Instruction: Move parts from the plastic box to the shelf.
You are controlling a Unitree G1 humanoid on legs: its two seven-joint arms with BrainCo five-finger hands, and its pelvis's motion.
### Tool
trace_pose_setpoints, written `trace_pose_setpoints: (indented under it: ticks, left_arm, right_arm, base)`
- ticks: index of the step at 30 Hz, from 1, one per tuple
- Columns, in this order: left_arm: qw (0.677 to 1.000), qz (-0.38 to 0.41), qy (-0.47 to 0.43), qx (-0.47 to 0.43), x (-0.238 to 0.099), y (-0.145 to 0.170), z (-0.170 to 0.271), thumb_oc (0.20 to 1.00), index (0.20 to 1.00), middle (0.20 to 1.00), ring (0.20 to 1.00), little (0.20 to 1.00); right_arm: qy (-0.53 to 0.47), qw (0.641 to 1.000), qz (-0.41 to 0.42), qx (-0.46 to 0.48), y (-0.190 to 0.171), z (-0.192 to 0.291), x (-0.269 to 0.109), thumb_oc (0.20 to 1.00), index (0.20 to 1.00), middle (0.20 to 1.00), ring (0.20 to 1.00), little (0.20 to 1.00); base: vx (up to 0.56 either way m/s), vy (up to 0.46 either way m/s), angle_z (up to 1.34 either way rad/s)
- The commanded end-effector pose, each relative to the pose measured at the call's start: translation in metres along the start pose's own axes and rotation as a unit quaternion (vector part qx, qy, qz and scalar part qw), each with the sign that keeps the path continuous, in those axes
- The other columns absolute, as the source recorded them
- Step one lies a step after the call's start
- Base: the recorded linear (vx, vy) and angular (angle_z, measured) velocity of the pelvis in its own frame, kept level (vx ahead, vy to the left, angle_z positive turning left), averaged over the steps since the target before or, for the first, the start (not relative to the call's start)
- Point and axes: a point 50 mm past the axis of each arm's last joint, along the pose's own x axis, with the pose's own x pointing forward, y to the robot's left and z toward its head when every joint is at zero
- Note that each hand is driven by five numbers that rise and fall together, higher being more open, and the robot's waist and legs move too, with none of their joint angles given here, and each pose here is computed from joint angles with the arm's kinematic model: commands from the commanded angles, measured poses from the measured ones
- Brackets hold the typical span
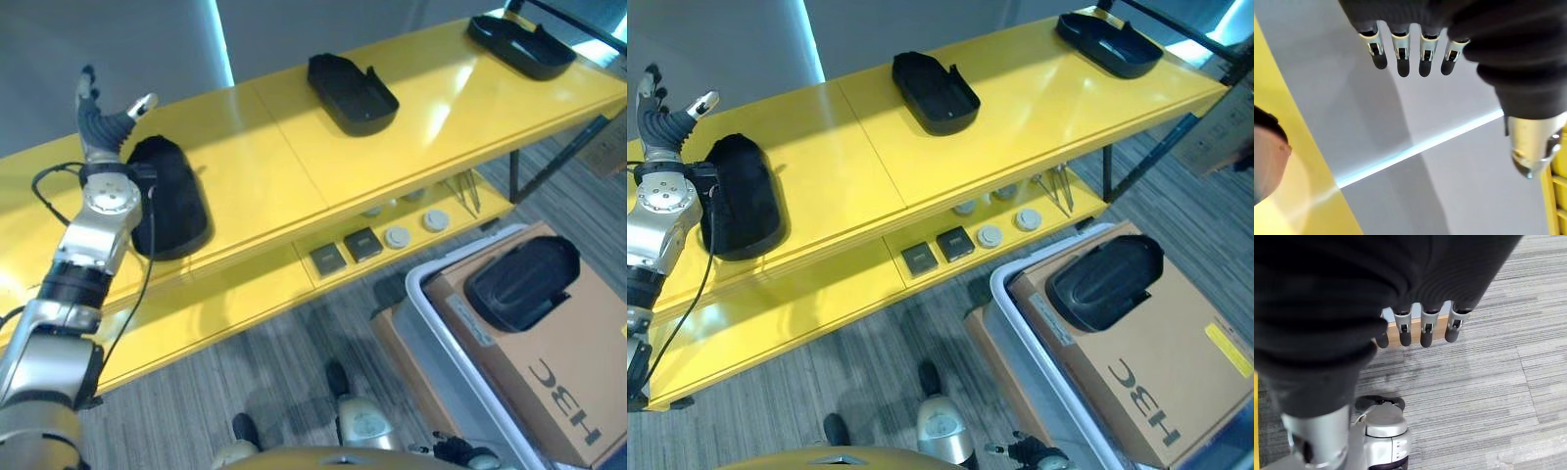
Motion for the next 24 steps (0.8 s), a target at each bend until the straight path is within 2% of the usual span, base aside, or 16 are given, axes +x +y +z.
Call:
trace_pose_setpoints:
  ticks: [1,3,4,11,12,13,14,18,24]
  left_arm:
    - [0.999,-0.014,-0.041,0.017,-0.001,0.015,0.010,1.000,1.000,1.000,1.000,1.000]
    - [0.994,-0.094,-0.039,-0.045,-0.022,-0.001,0.009,1.000,1.000,1.000,1.000,1.000]
    - [0.981,-0.162,-0.017,-0.109,-0.048,-0.022,0.003,1.000,1.000,1.000,1.000,1.000]
    - [0.952,-0.245,0.036,-0.182,-0.110,-0.057,-0.026,1.000,1.000,1.000,1.000,1.000]
    - [0.944,-0.255,0.048,-0.204,-0.118,-0.060,-0.028,0.724,0.724,0.724,0.724,0.724]
    - [0.934,-0.263,0.069,-0.233,-0.125,-0.063,-0.032,0.504,0.504,0.504,0.504,0.504]
    - [0.926,-0.274,0.080,-0.248,-0.133,-0.067,-0.036,0.200,0.200,0.200,0.200,0.200]
    - [0.909,-0.296,0.097,-0.276,-0.154,-0.072,-0.042,0.200,0.200,0.200,0.200,0.200]
    - [0.914,-0.286,0.108,-0.267,-0.157,-0.069,-0.048,0.200,0.200,0.200,0.200,0.200]
  right_arm:
    - [0.036,0.999,-0.007,-0.002,0.007,-0.022,-0.003,1.000,1.000,1.000,1.000,1.000]
    - [0.041,0.999,-0.009,0.009,0.011,-0.026,-0.004,1.000,1.000,1.000,1.000,1.000]
    - [0.045,0.999,-0.009,0.018,0.015,-0.029,-0.004,1.000,1.000,1.000,1.000,1.000]
    - [0.048,0.998,-0.011,0.038,0.024,-0.037,-0.005,1.000,1.000,1.000,1.000,1.000]
    - [0.048,0.998,-0.013,0.042,0.025,-0.037,-0.005,1.000,1.000,1.000,1.000,1.000]
    - [0.047,0.998,-0.014,0.046,0.025,-0.036,-0.004,1.000,1.000,1.000,1.000,1.000]
    - [0.048,0.998,-0.016,0.048,0.025,-0.036,-0.004,1.000,1.000,1.000,1.000,1.000]
    - [0.054,0.997,-0.020,0.060,0.026,-0.039,-0.005,1.000,1.000,1.000,1.000,1.000]
    - [0.060,0.996,-0.023,0.065,0.026,-0.043,-0.005,1.000,1.000,1.000,1.000,1.000]
  base:
    - [0.00,0.000,0.00]
    - [0.03,0.015,0.06]
    - [0.01,0.015,0.07]
    - [0.00,0.005,0.07]
    - [0.00,0.000,0.00]
    - [-0.01,0.023,0.03]
    - [0.00,0.021,0.03]
    - [0.01,0.006,0.02]
    - [0.02,0.020,0.09]
